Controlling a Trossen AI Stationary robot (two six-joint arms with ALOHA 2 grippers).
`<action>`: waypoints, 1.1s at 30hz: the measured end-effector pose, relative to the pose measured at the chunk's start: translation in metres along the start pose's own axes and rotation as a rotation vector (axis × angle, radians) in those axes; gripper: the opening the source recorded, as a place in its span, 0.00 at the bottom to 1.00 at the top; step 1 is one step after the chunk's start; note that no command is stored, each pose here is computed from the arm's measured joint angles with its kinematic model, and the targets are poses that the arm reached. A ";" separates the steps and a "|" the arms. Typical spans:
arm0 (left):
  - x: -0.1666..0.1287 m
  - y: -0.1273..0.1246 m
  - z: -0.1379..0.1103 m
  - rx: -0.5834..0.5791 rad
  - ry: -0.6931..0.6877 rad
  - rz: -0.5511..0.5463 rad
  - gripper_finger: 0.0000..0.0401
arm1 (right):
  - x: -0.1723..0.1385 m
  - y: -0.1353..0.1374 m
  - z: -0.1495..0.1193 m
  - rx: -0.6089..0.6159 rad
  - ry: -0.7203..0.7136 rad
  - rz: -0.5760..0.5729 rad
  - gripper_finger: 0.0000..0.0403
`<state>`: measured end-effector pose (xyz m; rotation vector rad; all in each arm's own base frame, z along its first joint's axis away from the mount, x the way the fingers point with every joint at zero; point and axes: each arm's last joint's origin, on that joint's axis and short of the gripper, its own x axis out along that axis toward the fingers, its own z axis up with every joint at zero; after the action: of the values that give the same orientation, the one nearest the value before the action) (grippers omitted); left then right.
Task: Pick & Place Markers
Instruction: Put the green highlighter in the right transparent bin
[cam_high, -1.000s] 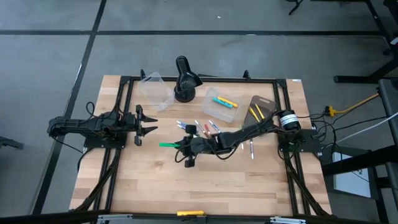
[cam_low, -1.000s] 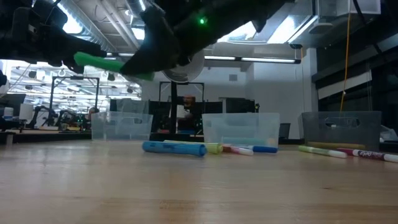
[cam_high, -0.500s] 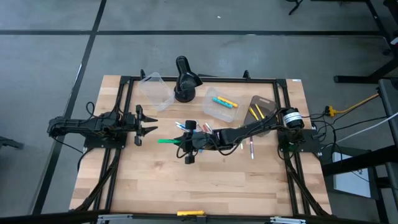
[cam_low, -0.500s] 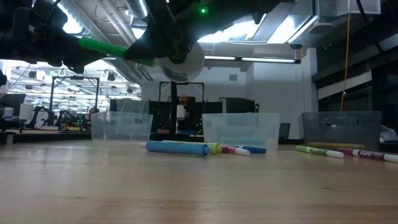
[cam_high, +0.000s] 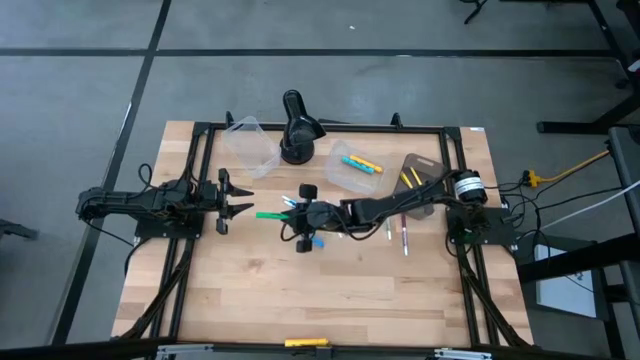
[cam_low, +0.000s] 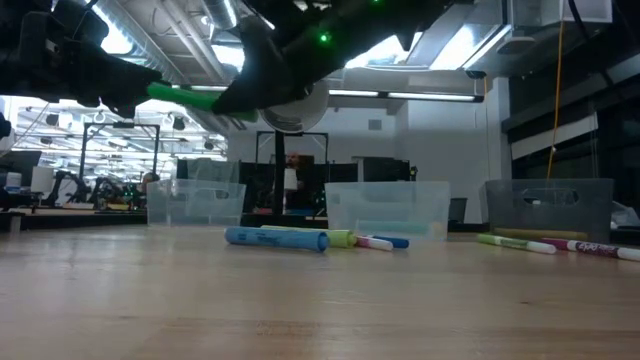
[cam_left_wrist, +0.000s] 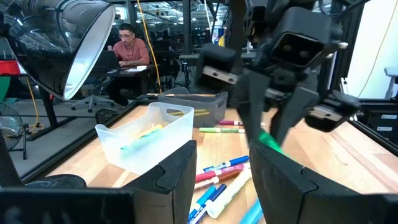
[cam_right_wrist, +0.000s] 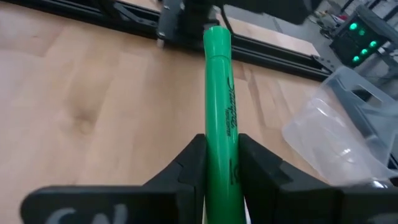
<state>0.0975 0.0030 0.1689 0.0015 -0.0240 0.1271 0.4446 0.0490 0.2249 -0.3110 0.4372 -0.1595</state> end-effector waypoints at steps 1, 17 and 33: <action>0.000 0.000 0.000 0.000 0.000 0.000 0.36 | 0.001 -0.002 -0.001 0.001 0.007 -0.004 0.19; 0.000 0.000 0.000 0.000 0.000 0.000 0.36 | 0.011 -0.039 -0.023 0.009 0.155 -0.057 0.19; 0.000 0.000 0.000 0.000 0.000 0.000 0.36 | -0.022 -0.077 -0.046 0.063 0.252 -0.130 0.18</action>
<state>0.0975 0.0030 0.1688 0.0015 -0.0240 0.1267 0.3982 -0.0307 0.2192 -0.2580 0.6601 -0.3413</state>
